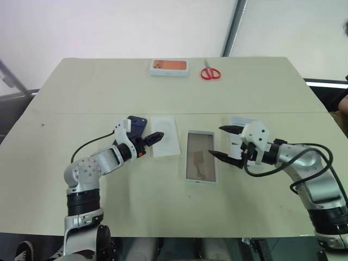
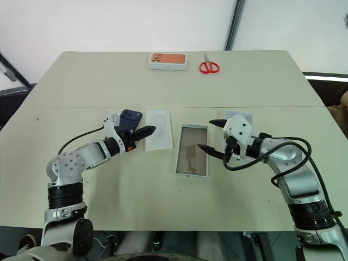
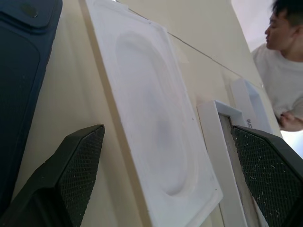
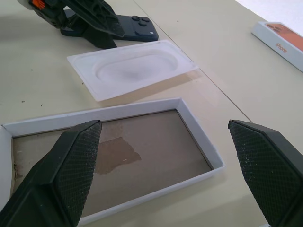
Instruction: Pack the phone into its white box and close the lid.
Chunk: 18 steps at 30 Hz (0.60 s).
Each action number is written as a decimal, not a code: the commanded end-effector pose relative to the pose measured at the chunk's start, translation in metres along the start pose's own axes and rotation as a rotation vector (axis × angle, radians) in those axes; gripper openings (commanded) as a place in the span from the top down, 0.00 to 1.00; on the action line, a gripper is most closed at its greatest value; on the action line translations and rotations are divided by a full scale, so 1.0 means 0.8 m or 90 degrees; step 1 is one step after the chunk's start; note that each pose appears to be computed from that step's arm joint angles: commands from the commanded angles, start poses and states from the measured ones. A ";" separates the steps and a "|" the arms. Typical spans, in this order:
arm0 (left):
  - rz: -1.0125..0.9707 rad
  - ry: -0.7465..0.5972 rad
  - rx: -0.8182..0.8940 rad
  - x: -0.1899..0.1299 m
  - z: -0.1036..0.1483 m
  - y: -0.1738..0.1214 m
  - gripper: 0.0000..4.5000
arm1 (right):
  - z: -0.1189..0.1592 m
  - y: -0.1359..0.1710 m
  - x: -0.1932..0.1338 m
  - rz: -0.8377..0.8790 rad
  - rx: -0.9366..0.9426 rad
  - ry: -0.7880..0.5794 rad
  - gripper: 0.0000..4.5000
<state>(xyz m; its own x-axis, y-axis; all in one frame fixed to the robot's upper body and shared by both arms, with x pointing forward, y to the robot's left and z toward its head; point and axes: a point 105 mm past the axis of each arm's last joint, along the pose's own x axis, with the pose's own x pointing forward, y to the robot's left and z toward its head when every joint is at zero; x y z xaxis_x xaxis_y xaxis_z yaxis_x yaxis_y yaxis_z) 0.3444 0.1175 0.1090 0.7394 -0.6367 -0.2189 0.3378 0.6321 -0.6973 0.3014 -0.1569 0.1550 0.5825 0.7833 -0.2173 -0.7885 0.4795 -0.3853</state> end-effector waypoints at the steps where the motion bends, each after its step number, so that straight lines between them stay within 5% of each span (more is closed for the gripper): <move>1: -0.010 0.003 -0.038 0.006 -0.002 -0.003 0.12 | 0.016 -0.004 0.002 -0.006 -0.023 -0.026 0.00; 9: -0.020 0.021 -0.051 0.015 -0.006 -0.012 0.99 | 0.020 -0.002 0.002 -0.011 -0.026 -0.030 0.00; 18: -0.027 0.009 -0.052 0.006 0.004 -0.010 0.99 | 0.016 0.001 0.000 -0.006 -0.020 -0.024 0.00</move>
<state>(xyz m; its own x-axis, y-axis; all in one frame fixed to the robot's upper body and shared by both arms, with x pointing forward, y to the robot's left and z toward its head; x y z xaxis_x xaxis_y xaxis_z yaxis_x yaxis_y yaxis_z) 0.3457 0.1060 0.1021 0.7061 -0.6657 -0.2415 0.2834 0.5781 -0.7652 0.3017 -0.1548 0.1566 0.5906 0.7806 -0.2046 -0.7806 0.4882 -0.3904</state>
